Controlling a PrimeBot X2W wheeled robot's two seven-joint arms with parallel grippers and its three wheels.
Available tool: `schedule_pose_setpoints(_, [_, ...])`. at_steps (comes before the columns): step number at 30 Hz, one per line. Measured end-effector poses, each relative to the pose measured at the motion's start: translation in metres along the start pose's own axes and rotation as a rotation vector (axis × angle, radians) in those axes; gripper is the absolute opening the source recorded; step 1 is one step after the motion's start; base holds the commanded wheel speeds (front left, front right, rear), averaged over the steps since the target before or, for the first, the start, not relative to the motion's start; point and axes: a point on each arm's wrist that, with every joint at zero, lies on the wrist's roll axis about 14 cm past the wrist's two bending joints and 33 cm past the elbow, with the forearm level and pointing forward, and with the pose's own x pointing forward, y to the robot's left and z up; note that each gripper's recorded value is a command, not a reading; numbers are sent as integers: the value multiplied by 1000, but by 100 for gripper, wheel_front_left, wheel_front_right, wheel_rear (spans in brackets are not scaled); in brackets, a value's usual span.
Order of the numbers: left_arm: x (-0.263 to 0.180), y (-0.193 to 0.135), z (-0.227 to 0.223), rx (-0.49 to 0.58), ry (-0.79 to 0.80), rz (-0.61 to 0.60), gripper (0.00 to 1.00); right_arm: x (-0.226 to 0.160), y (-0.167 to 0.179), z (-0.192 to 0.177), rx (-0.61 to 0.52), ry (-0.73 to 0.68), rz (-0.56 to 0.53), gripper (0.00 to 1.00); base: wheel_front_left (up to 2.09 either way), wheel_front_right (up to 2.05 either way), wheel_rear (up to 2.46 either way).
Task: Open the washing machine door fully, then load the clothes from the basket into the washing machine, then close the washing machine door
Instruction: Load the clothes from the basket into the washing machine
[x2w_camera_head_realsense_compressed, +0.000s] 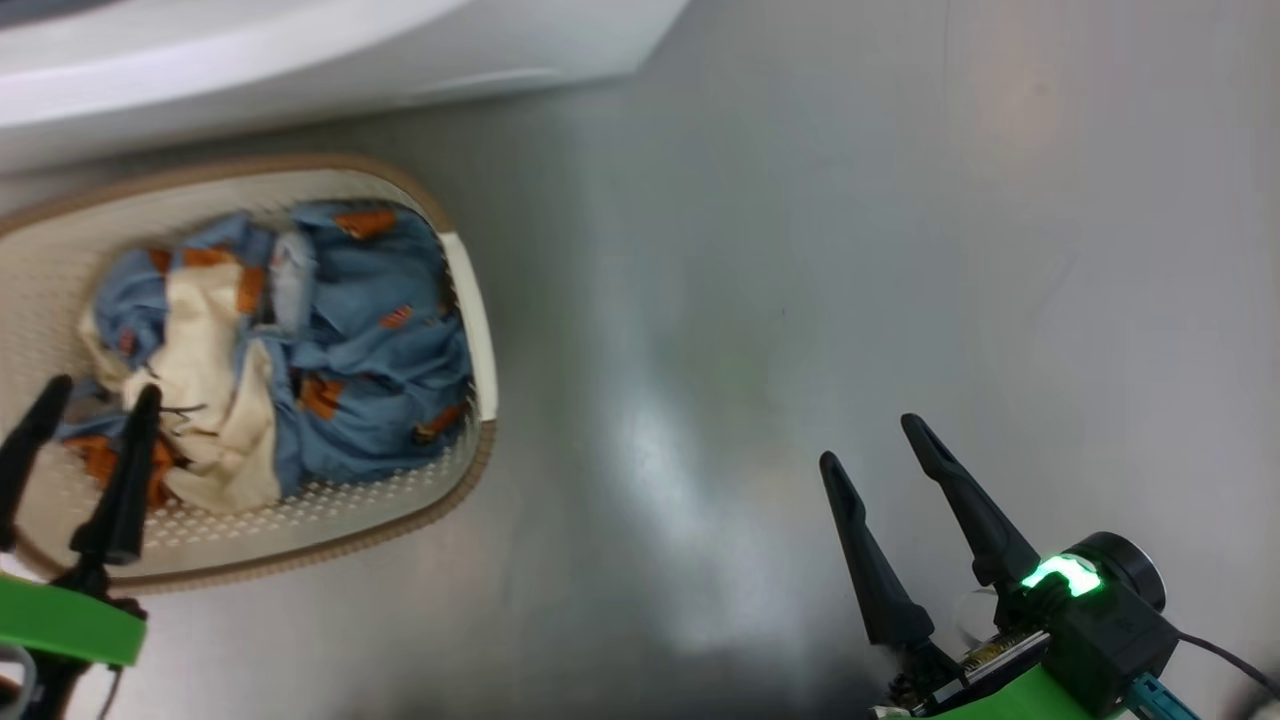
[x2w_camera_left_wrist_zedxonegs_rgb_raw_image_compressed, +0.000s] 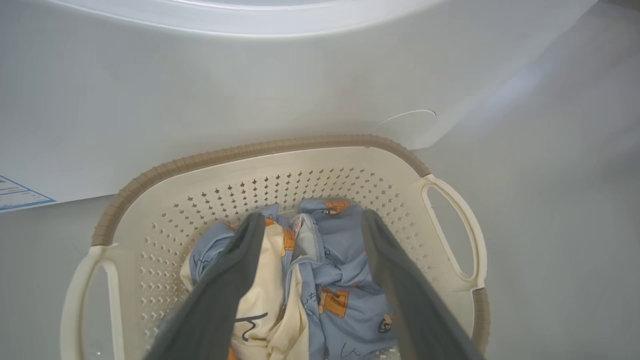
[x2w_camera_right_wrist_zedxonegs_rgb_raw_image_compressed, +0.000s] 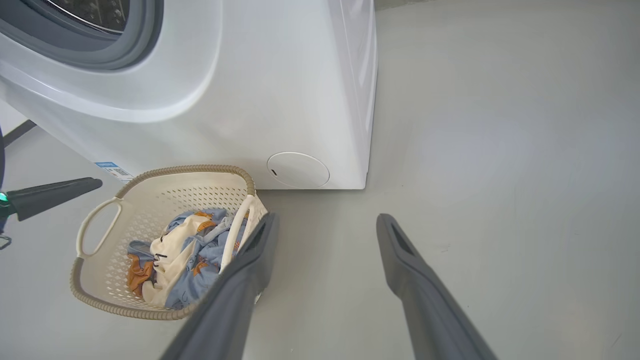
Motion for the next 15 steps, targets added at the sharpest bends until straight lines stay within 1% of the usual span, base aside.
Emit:
schedule_pose_setpoints(9, [38,12,-56,37,144,-52,100,1,-9,-31,22,90,-33,100,0,0,0])
schedule_pose_setpoints(15, [54,16,-95,68,240,-84,100,-1,-12,-38,29,113,-51,100,0,0,0])
